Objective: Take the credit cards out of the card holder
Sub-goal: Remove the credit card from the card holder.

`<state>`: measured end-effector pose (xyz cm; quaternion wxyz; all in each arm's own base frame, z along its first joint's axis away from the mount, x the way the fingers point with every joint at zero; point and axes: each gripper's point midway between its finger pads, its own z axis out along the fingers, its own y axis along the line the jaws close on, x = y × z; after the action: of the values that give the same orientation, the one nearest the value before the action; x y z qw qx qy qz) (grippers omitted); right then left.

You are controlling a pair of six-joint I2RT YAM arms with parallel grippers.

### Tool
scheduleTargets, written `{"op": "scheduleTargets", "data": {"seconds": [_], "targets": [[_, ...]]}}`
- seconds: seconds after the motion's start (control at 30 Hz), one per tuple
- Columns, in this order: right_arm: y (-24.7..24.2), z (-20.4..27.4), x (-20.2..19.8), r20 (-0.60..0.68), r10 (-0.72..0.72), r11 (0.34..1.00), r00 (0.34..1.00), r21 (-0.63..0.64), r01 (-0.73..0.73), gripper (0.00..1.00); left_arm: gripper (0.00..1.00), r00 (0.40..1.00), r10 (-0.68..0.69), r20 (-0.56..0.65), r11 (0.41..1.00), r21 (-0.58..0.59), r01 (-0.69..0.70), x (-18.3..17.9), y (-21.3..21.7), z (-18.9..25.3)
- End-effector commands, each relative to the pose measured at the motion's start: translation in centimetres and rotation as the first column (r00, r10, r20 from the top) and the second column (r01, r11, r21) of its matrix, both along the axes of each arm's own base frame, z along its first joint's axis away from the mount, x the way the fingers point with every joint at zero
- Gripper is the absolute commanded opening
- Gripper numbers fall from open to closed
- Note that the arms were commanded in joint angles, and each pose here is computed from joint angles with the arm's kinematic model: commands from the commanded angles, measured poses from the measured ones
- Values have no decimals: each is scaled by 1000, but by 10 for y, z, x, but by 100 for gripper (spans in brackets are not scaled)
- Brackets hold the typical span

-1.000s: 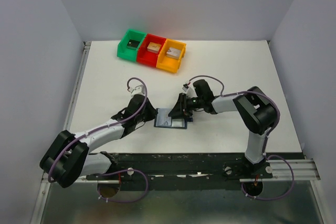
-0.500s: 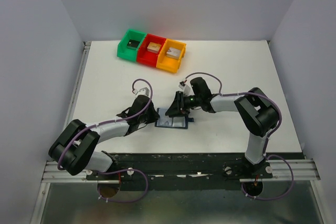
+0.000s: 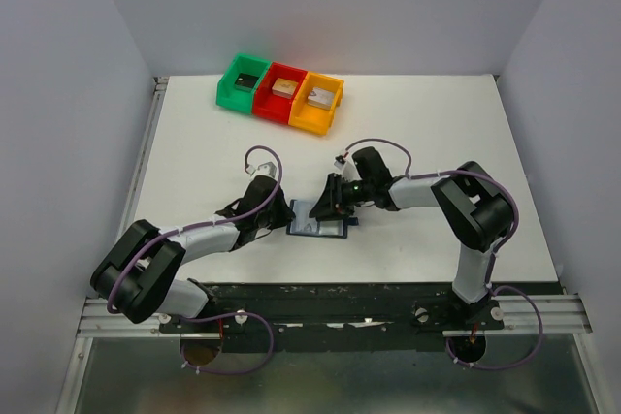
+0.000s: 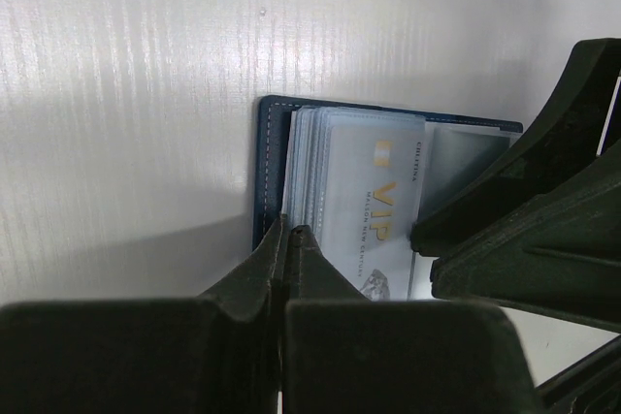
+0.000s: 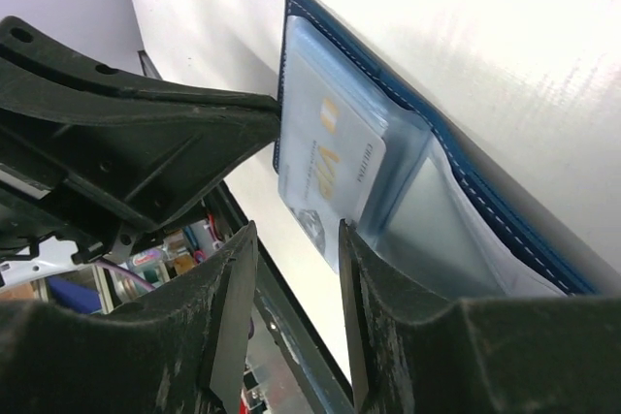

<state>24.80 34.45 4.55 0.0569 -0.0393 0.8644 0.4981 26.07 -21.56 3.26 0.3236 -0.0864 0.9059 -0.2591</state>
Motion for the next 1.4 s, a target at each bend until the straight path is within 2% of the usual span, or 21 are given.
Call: {"op": "scheduleTargets", "data": {"seconds": [0.0,1.1,1.37], "targets": [[-11,-10,0,9,-21,998,1000,-54,22,48,0,1000,-4,-2,1000,-2,4,0,-2,3],[-18,-10,3,34,-33,994,999,-106,36,57,0,1000,-2,-2,1000,-10,2,-1,-3,3],[-7,2,5,39,-40,999,998,-1,40,55,0,1000,-18,-7,1000,-18,18,-1,-6,2]]}}
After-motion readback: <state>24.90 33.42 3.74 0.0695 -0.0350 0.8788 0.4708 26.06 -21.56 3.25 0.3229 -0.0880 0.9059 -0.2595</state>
